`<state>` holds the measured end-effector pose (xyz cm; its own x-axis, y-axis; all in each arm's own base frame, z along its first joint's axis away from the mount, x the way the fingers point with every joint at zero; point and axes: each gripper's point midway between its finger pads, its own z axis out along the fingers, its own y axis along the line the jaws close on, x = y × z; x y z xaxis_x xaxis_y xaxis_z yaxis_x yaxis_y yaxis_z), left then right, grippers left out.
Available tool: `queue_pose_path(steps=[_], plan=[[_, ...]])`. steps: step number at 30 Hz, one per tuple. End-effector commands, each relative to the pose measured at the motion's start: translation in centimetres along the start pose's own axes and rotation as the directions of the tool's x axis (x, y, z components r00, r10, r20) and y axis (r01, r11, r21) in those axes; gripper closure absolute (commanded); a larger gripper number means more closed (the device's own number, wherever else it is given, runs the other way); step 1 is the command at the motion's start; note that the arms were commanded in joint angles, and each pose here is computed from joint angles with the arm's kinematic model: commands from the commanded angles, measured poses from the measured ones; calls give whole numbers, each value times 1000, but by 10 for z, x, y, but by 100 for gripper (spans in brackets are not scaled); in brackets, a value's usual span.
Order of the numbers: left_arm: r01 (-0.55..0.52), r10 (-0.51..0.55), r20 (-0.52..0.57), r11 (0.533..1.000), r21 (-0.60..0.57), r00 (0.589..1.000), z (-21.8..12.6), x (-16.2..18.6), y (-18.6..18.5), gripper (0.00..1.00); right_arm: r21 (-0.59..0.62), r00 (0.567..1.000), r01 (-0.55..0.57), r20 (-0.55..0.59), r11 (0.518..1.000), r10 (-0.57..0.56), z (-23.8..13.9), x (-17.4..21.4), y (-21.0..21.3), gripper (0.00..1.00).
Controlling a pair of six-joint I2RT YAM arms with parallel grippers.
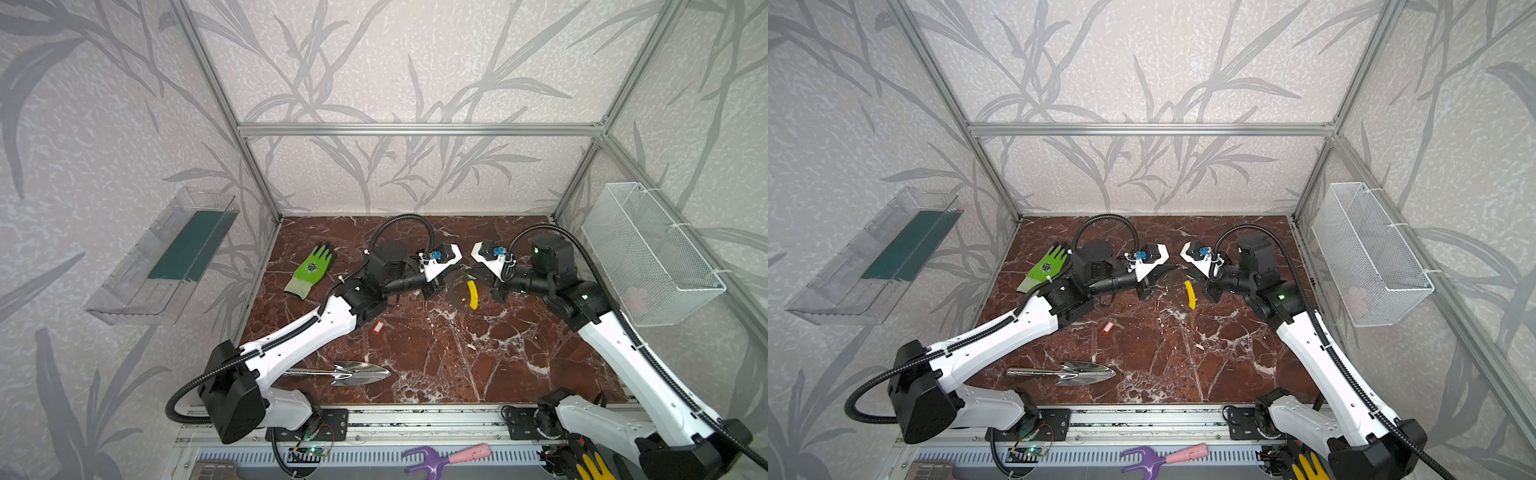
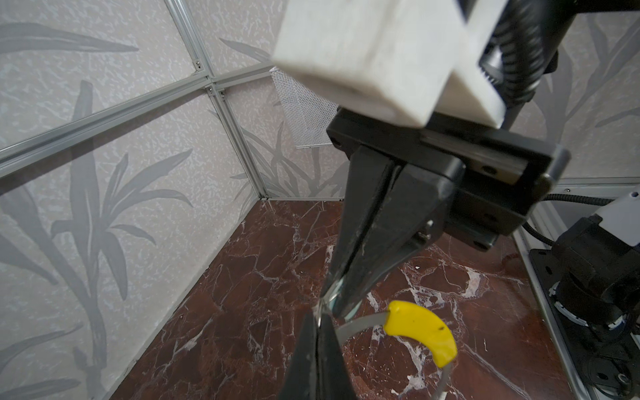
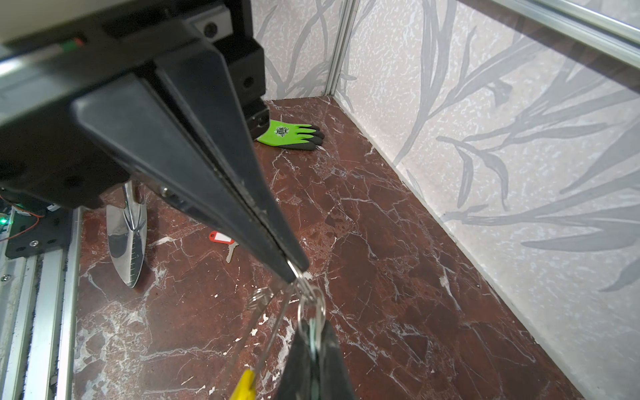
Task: Put the keys on the keyring
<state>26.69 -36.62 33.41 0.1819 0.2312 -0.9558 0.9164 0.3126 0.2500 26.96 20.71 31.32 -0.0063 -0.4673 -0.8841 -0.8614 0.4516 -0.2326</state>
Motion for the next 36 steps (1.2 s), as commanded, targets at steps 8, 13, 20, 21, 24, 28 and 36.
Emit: queue_pose_path(steps=[8,13,20,21,24,28,36], plan=[[6,-6,-35,1000,19,999,-8,2,0,100,116,984,162,-88,980,-153,-9,10,-11,100],[71,-71,-27,997,1,997,-7,15,6,88,62,982,157,-115,986,-149,1,16,-2,100],[194,-191,35,974,-120,981,-28,35,35,63,-61,959,126,-249,990,-138,24,47,15,100],[206,-203,39,968,-143,978,-32,38,39,63,-80,954,122,-267,989,-139,29,52,19,100],[227,-225,39,943,-244,974,-47,52,55,62,-143,944,99,-300,985,-138,47,63,30,100],[236,-244,31,885,-402,969,-70,73,79,62,-210,936,99,-313,973,-163,82,68,35,100],[185,-255,-19,746,-640,967,-111,97,110,62,-272,931,180,-262,945,-252,136,46,30,100]])
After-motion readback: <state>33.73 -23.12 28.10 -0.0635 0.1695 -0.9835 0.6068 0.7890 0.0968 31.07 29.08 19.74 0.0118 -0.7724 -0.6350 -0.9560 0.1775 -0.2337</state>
